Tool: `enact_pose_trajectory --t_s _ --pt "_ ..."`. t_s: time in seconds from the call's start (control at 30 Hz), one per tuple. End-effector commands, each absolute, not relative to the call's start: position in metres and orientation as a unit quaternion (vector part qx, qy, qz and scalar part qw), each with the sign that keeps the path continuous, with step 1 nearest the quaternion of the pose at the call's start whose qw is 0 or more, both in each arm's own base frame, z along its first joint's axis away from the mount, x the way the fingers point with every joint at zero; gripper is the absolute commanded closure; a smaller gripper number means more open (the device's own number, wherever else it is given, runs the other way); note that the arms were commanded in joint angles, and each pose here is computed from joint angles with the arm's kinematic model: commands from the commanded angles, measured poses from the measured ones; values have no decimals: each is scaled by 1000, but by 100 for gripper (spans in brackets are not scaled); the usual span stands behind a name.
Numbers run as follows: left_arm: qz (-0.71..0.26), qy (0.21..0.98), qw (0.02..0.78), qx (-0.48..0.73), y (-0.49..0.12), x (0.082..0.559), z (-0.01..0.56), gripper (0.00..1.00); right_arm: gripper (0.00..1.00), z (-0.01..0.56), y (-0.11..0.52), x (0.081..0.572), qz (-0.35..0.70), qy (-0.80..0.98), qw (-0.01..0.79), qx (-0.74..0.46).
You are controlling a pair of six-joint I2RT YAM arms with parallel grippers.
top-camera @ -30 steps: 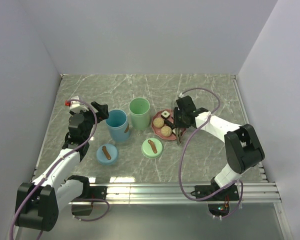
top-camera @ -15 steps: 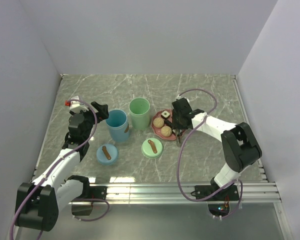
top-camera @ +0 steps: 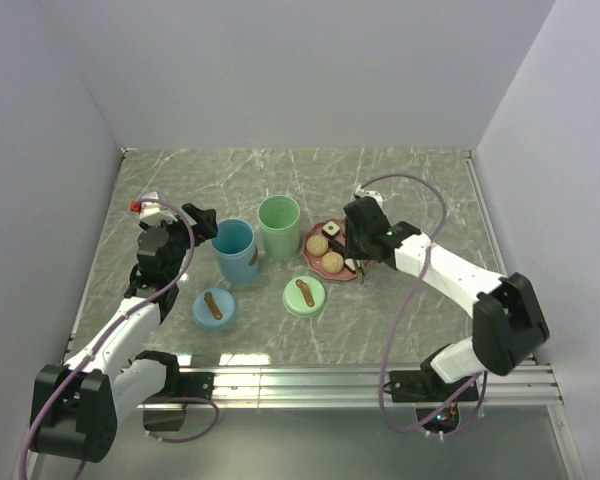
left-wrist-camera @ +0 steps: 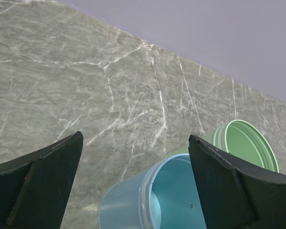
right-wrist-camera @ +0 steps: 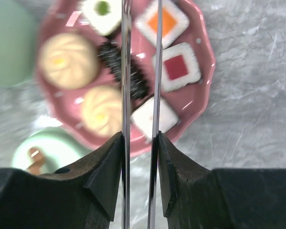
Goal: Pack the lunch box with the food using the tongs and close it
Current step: Pick up the food using the clamp
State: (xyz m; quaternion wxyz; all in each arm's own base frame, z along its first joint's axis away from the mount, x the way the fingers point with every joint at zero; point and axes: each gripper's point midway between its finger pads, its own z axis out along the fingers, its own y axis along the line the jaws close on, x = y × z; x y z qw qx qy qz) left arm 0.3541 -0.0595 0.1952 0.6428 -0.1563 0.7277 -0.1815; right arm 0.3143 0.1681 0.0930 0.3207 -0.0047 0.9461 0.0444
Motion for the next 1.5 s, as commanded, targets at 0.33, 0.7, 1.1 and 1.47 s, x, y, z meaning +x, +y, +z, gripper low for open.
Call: enact_pose_trajectory --t_s 0.33,0.7,1.1,1.47 --pt "-199 704 665 -151 -62 355 219 1 59 107 168 250 48 947 318 -10" --pt "-200 703 665 -152 -62 355 219 1 59 151 190 224 131 920 366 -42" --pt "-199 706 663 -152 -62 357 217 0 58 149 213 252 125 913 385 -56" --pt "-197 708 660 -155 -62 359 215 0 57 161 227 266 139 902 404 -62"
